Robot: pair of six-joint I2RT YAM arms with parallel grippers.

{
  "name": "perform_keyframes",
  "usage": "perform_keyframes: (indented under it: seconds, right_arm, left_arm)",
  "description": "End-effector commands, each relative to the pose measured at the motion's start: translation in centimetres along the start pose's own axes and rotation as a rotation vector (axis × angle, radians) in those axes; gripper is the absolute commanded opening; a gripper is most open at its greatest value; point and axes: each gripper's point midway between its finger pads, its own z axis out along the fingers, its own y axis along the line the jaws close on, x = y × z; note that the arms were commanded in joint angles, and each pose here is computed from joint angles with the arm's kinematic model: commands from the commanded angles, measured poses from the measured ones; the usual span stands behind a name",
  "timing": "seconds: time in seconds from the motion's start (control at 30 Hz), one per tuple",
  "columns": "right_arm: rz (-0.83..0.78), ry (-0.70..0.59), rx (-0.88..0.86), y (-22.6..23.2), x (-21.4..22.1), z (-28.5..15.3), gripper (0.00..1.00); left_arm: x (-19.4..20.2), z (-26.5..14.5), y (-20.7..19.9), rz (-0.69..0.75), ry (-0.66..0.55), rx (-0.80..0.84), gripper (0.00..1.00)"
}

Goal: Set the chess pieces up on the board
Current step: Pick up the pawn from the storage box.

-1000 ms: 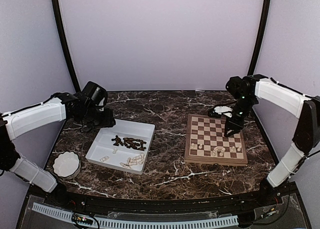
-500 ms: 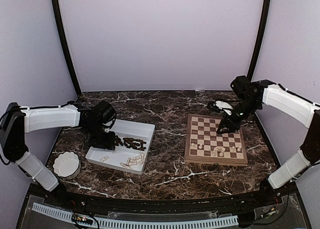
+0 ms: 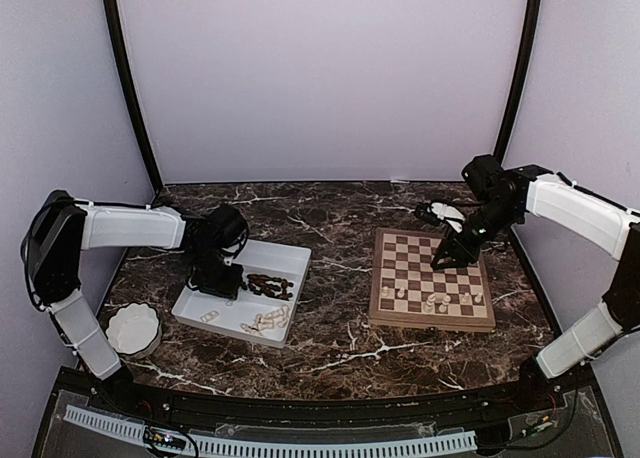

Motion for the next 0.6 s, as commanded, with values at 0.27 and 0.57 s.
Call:
perform_keyframes:
  seconds: [0.27,0.57]
  right_arm:
    - [0.005,-0.029,0.004,-0.1,-0.4,0.1,0.38]
    - [0.005,-0.033,-0.001,-0.1,-0.4,0.3,0.38]
  left_arm:
    - [-1.6,1.4,-0.4,0.03,-0.029,-0.021,0.3]
    - [-0.2,0.6,-0.3,0.045,-0.015,-0.035,0.15]
